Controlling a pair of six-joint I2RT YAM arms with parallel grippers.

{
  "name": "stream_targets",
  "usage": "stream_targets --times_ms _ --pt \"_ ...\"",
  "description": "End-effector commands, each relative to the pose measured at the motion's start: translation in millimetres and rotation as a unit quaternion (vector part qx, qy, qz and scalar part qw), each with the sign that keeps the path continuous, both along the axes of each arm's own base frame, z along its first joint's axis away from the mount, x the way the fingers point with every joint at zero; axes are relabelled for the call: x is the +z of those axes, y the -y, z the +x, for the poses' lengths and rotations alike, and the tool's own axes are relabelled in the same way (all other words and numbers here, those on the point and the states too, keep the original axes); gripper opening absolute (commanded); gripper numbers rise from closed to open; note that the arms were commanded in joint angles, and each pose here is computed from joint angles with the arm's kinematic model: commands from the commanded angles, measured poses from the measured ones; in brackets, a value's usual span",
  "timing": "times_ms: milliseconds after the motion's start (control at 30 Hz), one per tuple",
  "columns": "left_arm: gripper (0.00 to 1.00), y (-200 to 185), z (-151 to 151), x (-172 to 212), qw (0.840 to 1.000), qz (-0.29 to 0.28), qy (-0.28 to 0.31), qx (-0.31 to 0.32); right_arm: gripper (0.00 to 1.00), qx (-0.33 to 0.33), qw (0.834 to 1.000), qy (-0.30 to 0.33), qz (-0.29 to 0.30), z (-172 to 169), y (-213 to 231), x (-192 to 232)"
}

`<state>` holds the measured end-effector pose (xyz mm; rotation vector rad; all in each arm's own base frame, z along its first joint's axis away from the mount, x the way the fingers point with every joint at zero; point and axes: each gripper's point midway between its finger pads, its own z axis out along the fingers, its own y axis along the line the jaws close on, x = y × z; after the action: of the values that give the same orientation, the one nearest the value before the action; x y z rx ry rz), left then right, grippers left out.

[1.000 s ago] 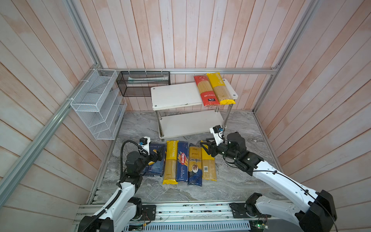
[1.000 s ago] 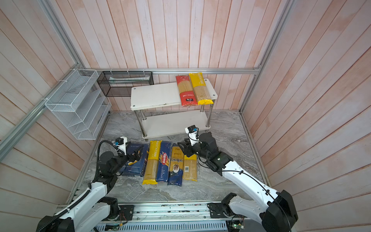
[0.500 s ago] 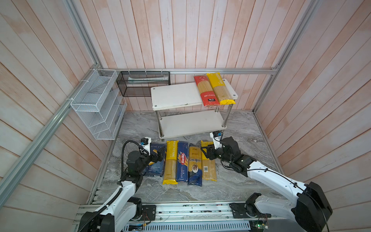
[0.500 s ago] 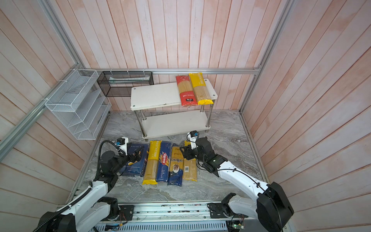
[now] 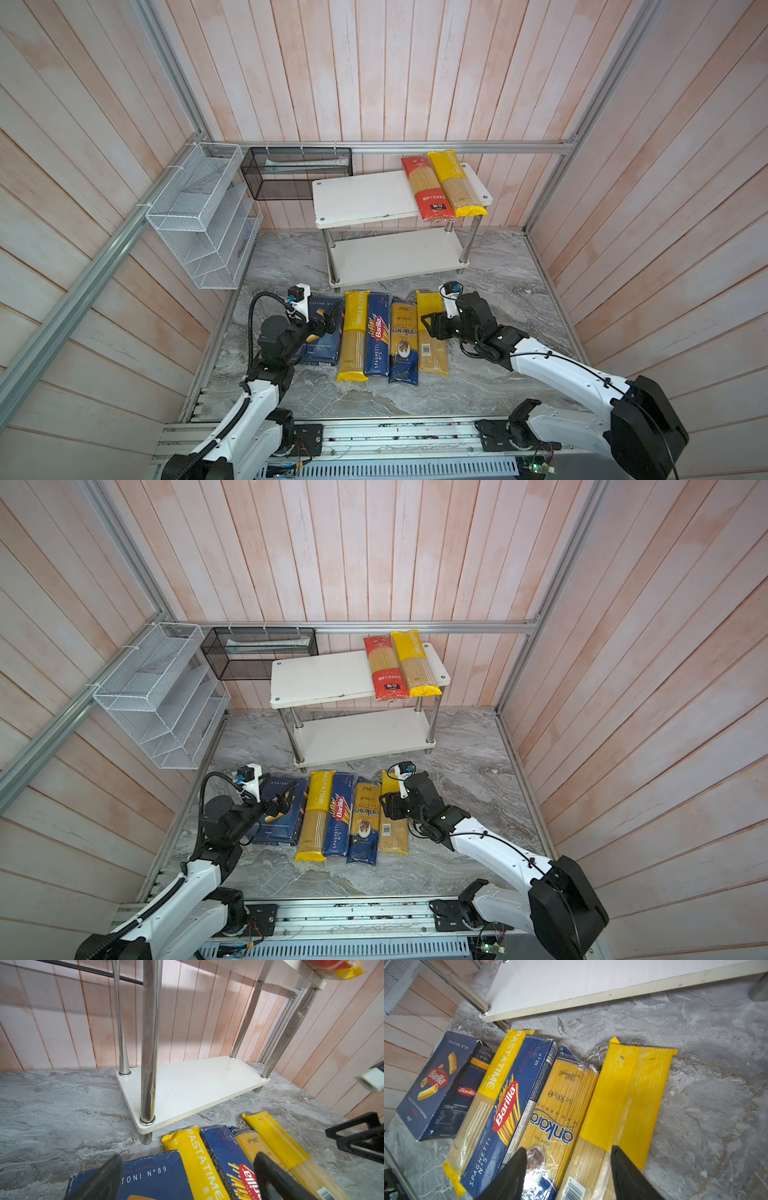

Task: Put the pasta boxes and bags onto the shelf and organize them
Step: 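Move the right gripper over the yellow bag at the end of the row, then lower the open right gripper onto the yellow spaghetti bag's clear end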

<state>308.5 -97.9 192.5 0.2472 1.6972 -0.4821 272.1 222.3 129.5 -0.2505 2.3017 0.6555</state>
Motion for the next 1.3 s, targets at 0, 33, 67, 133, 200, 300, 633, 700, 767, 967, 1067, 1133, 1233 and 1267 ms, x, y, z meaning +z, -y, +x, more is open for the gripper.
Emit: stream_targets --times_ms 0,33,67,133,200,300,633,700,767,967,1067,1133,1233,1267 --pt "1.0 -2 -2 -4 1.0 -0.002 -0.002 0.005 0.64 -0.009 1.0 -0.021 0.002 -2 -1 -5" --pt "1.0 -1 -2 -4 1.0 -0.002 -0.002 0.004 0.64 -0.015 1.0 -0.027 0.0 -3 1 -8" --pt "1.0 -1 -2 -4 1.0 -0.002 -0.001 0.004 0.65 -0.018 0.999 -0.03 0.0 -3 2 -10" --pt "0.99 -1 -2 -4 1.0 -0.002 -0.002 0.002 0.65 -0.023 0.999 -0.033 -0.003 -3 4 -15" --pt "1.0 0 -3 -4 1.0 -0.002 -0.002 0.0 0.65 -0.021 0.999 -0.032 -0.016 0 4 -18" --pt "1.0 -1 -2 -3 1.0 -0.002 0.0 0.001 0.65 -0.029 0.997 -0.042 -0.05 8 6 -26" --pt "1.0 2 -3 -4 1.0 -0.001 -0.001 -0.006 0.74 -0.01 0.983 -0.142 -0.112 5 -2 -72" --pt "1.0 2 -3 -4 1.0 -0.001 -0.001 -0.005 0.74 -0.014 0.982 -0.146 -0.122 5 1 -78" --pt "1.0 2 -3 -3 1.0 -0.001 -0.001 -0.005 0.75 -0.018 0.979 -0.15 -0.136 5 5 -81" --pt "1.0 3 0 -5 1.0 0.0 -0.007 -0.008 0.77 -0.031 0.972 -0.158 -0.169 3 17 -90" --pt "1.0 3 2 -7 1.0 0.001 -0.012 -0.009 0.78 -0.031 0.969 -0.169 -0.175 2 18 -97" --pt "1.0 4 2 -6 1.0 0.001 -0.012 -0.01 0.78 -0.031 0.968 -0.174 -0.18 1 18 -103" --pt "1.0 3 2 -6 1.0 0.001 -0.011 -0.009 0.78 -0.029 0.965 -0.179 -0.191 2 19 -107" --pt "1.0 3 1 -6 1.0 0.001 -0.011 -0.009 0.78 -0.028 0.963 -0.182 -0.195 1 20 -109"
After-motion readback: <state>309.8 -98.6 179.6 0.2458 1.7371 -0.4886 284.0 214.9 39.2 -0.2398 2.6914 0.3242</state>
